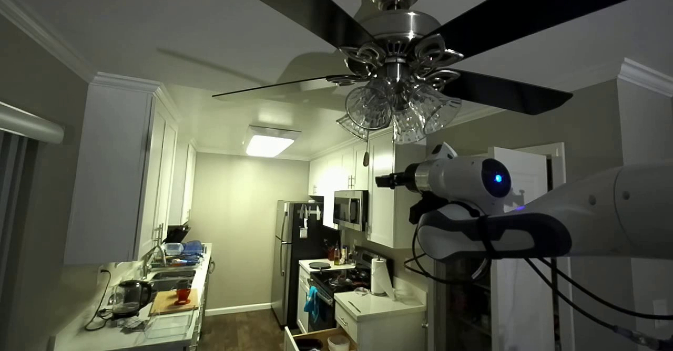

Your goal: Switch the chandelier on using the string switch

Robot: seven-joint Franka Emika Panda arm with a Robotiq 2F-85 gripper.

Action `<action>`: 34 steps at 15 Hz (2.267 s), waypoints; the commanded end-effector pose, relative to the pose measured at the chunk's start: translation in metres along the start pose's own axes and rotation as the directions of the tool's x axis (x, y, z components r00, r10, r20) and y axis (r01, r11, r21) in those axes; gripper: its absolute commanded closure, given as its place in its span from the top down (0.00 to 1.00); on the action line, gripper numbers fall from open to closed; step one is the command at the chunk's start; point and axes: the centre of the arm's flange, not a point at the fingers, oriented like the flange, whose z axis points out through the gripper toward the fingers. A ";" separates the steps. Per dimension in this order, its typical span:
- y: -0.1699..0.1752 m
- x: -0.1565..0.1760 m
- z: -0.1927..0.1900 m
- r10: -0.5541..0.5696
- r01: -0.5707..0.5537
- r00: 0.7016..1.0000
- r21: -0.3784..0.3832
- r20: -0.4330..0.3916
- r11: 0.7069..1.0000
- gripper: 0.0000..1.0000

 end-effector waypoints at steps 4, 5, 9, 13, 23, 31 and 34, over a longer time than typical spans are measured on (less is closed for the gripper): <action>0.005 0.003 0.008 -0.023 0.023 1.000 0.025 0.012 0.999 0.43; 0.006 0.003 0.008 -0.022 0.022 1.000 0.025 0.012 0.999 0.36; 0.007 0.002 0.007 -0.020 0.020 1.000 0.026 0.014 0.999 0.11; 0.009 -0.002 0.007 -0.025 0.025 1.000 0.018 0.014 1.000 0.00; 0.014 -0.024 0.013 -0.029 0.028 0.998 0.015 0.059 0.999 0.02; 0.011 -0.088 0.020 -0.044 0.038 0.980 0.031 0.193 0.999 0.02; 0.011 -0.088 0.019 -0.048 0.043 0.979 0.031 0.198 0.999 0.36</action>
